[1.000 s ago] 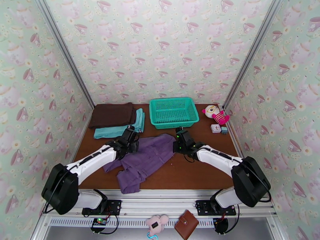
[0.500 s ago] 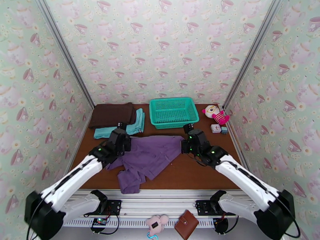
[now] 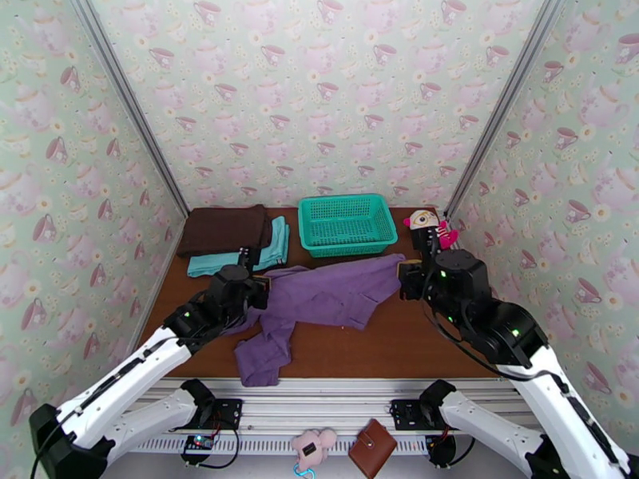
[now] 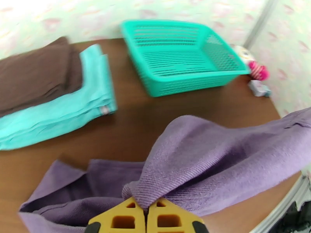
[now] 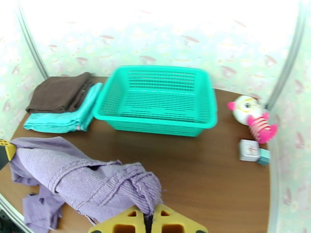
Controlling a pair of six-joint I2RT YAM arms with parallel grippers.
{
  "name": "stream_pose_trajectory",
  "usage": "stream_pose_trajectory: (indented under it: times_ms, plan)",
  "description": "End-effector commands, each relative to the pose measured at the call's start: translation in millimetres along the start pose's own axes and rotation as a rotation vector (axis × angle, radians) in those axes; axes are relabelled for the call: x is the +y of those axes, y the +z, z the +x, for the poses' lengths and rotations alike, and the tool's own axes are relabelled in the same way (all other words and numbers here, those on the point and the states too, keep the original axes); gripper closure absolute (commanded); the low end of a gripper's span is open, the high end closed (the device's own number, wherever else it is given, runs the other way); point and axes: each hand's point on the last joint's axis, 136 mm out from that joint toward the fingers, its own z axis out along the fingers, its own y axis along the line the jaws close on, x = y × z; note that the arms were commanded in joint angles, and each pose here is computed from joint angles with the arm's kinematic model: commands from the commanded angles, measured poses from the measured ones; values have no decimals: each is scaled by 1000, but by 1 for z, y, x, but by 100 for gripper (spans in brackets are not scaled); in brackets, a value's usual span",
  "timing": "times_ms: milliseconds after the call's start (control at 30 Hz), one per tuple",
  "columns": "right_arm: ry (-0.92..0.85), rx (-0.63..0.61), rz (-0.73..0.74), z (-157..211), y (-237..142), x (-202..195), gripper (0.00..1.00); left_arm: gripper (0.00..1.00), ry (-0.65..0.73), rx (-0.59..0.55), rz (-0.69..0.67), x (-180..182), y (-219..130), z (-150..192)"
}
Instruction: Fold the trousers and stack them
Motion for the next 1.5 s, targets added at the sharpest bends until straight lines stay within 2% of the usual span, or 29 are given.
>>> stream_pose_trajectory:
  times_ms: [0, 100, 167, 233, 300, 433, 467, 600, 633, 667, 733, 767, 833, 933, 1000, 1100, 1200, 1367, 1467]
  plan:
    - [-42, -37, 212, -10, -17, -41, 100, 100, 16, -33, 65, -15, 15, -7]
    - [-71, 10, 384, -7, -6, -65, 100, 100, 22, 26, 16, -15, 52, 3]
    - [-55, 115, 432, 6, 25, -72, 100, 100, 26, 69, -35, -15, 83, 10]
    - [5, 191, 367, 21, 60, -72, 100, 100, 40, 113, -75, -16, 114, 18]
    - [88, 250, 319, 38, 97, -78, 100, 100, 60, 103, -151, -17, 138, 8]
    - [213, 319, 299, 61, 150, -104, 100, 100, 104, 104, -270, -7, 161, 0]
    - [229, 316, 300, 61, 161, -109, 100, 93, 116, 98, -293, -4, 164, -4]
    - [223, 317, 274, 67, 201, -111, 98, 40, 170, 80, -369, 9, 168, -16]
    - [224, 332, 263, 71, 206, -109, 73, 35, 178, 78, -389, 12, 165, -17]
    - [228, 345, 248, 75, 207, -106, 43, 33, 187, 82, -405, 16, 160, -13]
    - [231, 330, 241, 81, 198, -100, 8, 30, 187, 70, -411, 18, 142, -6]
    - [214, 304, 253, 82, 188, -95, 0, 30, 187, 73, -401, 18, 132, 4]
    - [202, 283, 266, 88, 168, -86, 1, 28, 181, 78, -373, 14, 109, 21]
    - [212, 327, 160, 114, 140, -50, 1, 29, 148, 196, -300, 7, 82, 71]
    - [140, 424, 38, 147, 132, -6, 0, 31, 99, 312, -235, -3, 69, 109]
    - [33, 571, -7, 193, 129, 39, 4, 38, 50, 413, -214, -9, 53, 152]
    - [-59, 665, 1, 226, 132, 67, 6, 39, 22, 452, -215, -9, 47, 178]
    - [-180, 780, 44, 268, 145, 87, 4, 41, -7, 505, -289, 12, 42, 209]
    - [-275, 828, 72, 281, 151, 94, 1, 42, -25, 516, -338, 24, 36, 217]
